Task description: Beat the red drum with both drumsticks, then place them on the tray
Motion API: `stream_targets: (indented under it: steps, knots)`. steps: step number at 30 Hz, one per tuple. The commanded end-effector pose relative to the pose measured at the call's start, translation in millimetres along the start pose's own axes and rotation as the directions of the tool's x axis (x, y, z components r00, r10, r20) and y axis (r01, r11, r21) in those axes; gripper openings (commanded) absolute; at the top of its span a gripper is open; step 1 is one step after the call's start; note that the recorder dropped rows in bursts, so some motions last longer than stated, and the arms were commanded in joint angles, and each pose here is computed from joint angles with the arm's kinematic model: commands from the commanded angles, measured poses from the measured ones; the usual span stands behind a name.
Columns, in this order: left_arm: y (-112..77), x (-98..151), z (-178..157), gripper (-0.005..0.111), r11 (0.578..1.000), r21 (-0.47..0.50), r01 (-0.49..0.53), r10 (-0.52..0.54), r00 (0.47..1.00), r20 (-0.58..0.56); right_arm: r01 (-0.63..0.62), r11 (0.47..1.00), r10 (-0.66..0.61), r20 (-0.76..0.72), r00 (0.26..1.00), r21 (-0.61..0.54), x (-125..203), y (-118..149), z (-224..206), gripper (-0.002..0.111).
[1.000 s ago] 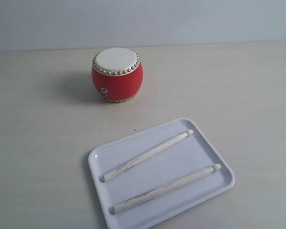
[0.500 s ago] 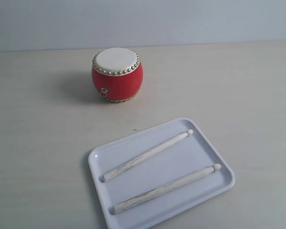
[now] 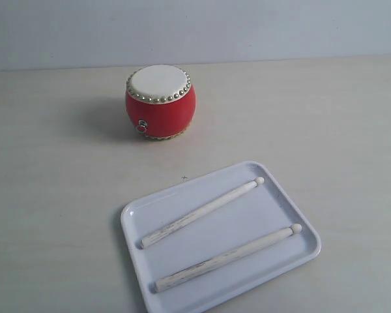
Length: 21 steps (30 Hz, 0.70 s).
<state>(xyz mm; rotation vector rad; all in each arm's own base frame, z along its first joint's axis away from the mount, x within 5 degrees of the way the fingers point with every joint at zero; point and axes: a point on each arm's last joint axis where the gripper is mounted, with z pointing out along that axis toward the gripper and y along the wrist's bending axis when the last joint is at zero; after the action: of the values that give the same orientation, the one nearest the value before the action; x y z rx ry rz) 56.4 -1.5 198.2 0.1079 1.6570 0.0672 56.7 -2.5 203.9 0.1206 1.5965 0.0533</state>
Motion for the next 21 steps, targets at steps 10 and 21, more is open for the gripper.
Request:
stream_targets:
  steps: [10, 21]
  knots:
    - [0.1, 0.5, -0.3, 0.000, 1.000, -0.004, 0.005, -0.005, 1.000, 0.006, -0.070, 0.998, 0.070, -0.070, 0.995, 0.007, 7.9, -0.4, -0.5, 0.000]
    - [0.1, 0.5, -0.3, 0.000, 1.000, -0.004, 0.005, -0.005, 1.000, 0.006, -0.070, 0.998, 0.070, -0.070, 0.995, 0.007, 7.9, -0.4, -0.5, 0.000]
